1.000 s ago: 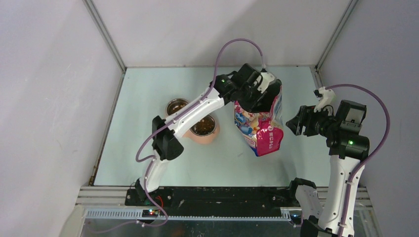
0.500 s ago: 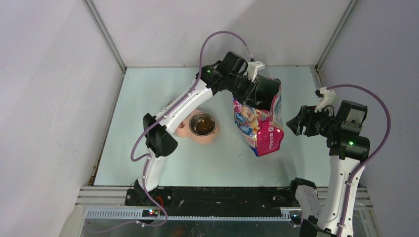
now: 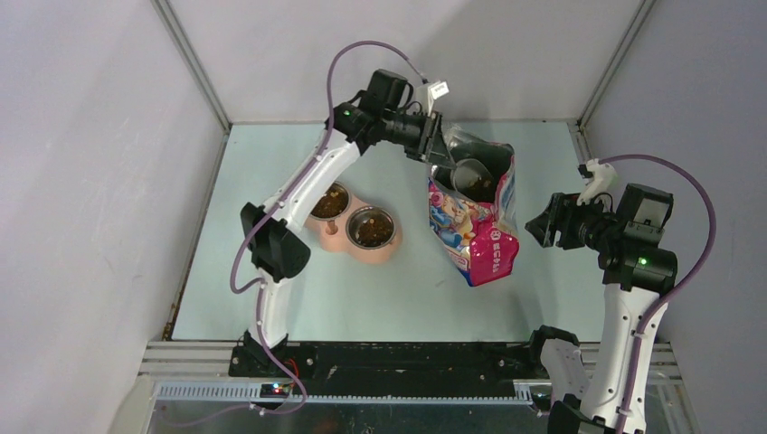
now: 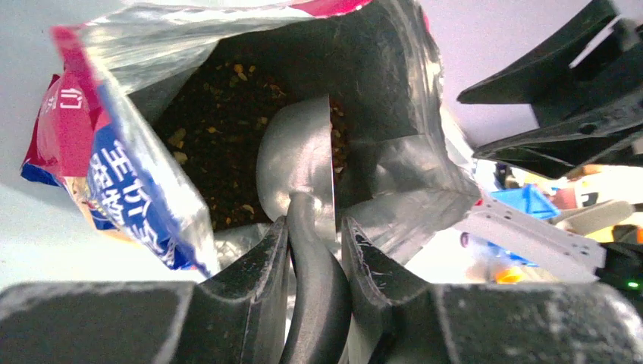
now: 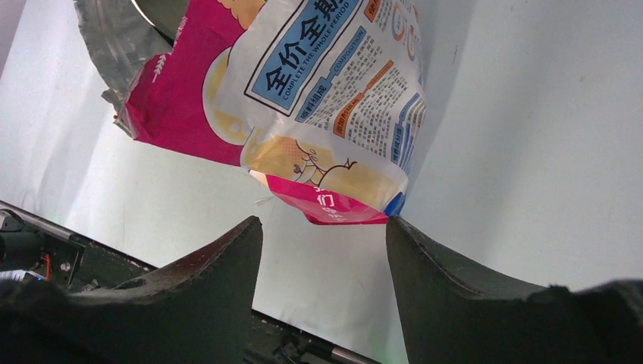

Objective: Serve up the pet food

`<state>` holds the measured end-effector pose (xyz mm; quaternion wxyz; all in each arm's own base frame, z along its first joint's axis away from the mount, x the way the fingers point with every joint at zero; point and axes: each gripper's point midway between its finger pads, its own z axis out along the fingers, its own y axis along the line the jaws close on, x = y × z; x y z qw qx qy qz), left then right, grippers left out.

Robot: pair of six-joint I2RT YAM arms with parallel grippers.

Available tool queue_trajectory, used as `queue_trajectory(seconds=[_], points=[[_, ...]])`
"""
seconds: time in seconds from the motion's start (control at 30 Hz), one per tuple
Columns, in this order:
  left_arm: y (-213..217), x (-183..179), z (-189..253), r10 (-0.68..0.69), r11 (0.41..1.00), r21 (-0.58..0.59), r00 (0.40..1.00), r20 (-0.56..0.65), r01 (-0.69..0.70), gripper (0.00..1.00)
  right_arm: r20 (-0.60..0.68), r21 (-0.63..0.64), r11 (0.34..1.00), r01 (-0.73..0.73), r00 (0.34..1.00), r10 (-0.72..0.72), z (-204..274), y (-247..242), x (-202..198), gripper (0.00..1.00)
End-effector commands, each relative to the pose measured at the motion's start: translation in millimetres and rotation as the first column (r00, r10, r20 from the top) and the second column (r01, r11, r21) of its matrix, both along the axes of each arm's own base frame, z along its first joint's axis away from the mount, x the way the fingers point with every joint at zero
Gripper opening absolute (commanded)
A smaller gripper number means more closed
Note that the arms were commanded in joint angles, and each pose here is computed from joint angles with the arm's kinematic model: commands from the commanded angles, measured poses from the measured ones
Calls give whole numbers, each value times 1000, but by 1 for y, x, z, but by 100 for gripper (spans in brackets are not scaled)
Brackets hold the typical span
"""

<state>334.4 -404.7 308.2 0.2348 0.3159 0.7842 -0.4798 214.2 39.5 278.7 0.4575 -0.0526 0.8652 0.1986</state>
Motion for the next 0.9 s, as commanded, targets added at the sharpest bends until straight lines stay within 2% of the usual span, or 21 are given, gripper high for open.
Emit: queue_trajectory(seconds=[0.0, 0.13, 0.23, 0.27, 0.3, 0.67, 0.87], points=[[17, -16, 68, -23, 985, -171, 999, -26, 18, 0, 4, -13, 1000, 18, 1000, -18, 1, -5, 3, 64], [19, -13, 70, -18, 975, -221, 994, -110, -7, 0, -11, -23, 1000, 22, 1000, -22, -3, -7, 3, 64], [20, -16, 61, -34, 969, -245, 966, -255, -30, 0, -17, -27, 999, 27, 999, -28, -4, -9, 3, 64], [18, -14, 63, -43, 963, -268, 966, -255, -28, 0, -20, -25, 999, 27, 999, -28, -5, -9, 4, 64], [19, -13, 59, -40, 963, -267, 951, -307, -45, 0, -21, -23, 999, 30, 999, -31, -5, -10, 4, 64], [45, 22, 62, 60, 944, -282, 930, -362, -171, 0, -49, -13, 998, 55, 997, -56, -9, -15, 6, 64], [59, 33, 42, 93, 936, -260, 878, -470, -238, 0, -71, -56, 997, 55, 996, -59, -10, -21, 3, 64]])
